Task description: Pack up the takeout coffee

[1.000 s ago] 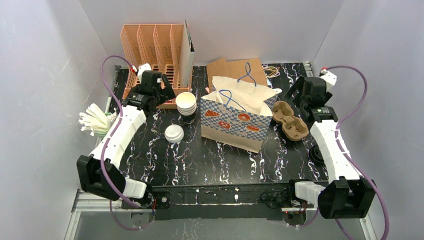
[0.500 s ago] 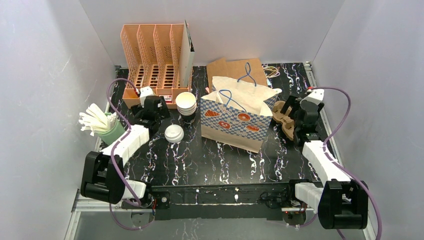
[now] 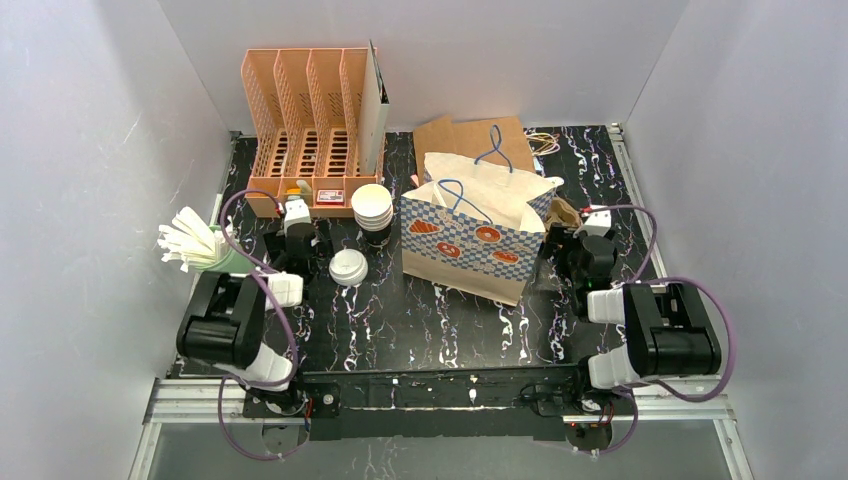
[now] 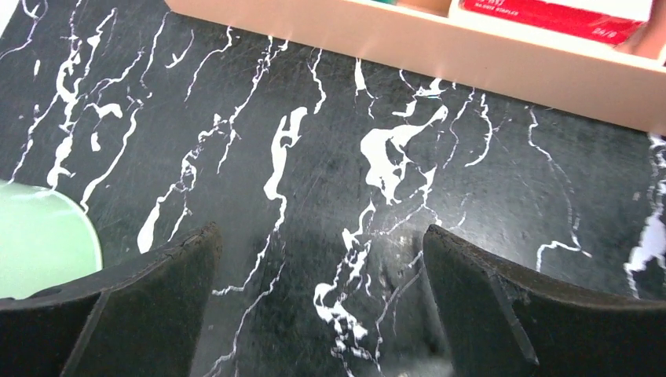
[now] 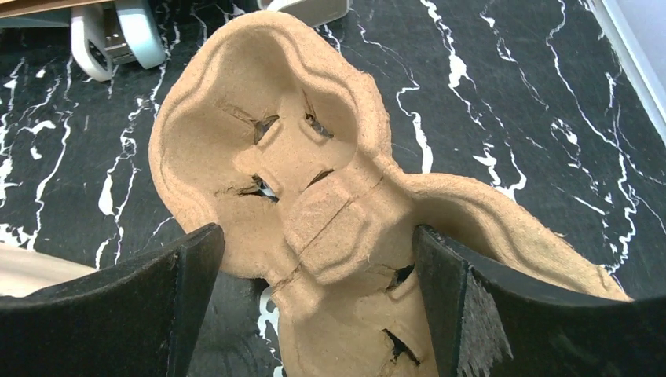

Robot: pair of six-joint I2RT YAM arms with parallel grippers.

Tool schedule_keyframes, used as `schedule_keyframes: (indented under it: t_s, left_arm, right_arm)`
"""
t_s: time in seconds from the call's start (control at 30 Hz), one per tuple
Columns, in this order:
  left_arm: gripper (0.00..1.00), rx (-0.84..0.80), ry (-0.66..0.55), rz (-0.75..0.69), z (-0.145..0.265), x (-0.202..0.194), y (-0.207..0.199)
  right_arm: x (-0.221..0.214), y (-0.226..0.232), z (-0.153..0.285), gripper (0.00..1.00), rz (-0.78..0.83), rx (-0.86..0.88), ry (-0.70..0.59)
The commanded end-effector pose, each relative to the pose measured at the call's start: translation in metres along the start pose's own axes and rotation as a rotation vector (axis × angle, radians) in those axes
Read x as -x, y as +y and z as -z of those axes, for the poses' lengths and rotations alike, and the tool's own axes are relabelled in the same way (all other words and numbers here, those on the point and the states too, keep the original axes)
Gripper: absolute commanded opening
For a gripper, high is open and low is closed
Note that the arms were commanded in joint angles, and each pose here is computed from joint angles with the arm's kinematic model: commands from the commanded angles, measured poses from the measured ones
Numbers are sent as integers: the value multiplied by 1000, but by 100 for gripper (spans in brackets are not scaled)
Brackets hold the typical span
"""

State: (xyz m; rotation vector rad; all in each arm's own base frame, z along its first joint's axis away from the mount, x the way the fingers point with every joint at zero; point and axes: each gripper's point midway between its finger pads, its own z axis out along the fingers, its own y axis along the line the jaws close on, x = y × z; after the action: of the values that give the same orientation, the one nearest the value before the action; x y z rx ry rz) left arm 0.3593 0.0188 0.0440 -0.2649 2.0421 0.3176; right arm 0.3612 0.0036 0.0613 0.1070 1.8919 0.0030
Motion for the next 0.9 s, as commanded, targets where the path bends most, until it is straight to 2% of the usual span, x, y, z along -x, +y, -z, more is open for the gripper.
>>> schedule_keyframes:
  t_s: [0.0, 0.03, 0.07, 0.13, 0.27, 0.37, 0.53, 0.87]
  left_arm:
    - [98, -12, -136, -14, -15, 10, -1]
    - [98, -20, -143, -9, -14, 0, 0]
    - [98, -30, -166, -8, -14, -2, 0]
    - [98, -79, -171, -17, -11, -2, -7]
    - [98, -142, -216, -13, -8, -6, -11]
    - [98, -141, -197, -15, -9, -8, -11]
    - [98, -199, -197, -37, -7, -9, -21]
    - [98, -201, -199, -37, -7, -9, -21]
  right_arm:
    - [10, 16, 4, 98, 64, 119, -164]
    - [5, 17, 8, 98, 69, 131, -181]
    - [17, 18, 10, 98, 73, 136, -254]
    - [4, 15, 6, 98, 66, 118, -176]
    - [5, 5, -16, 98, 27, 52, -111]
    - [9, 4, -15, 98, 25, 44, -138]
    - [5, 5, -16, 98, 23, 52, -122]
    - [4, 4, -16, 98, 25, 48, -112]
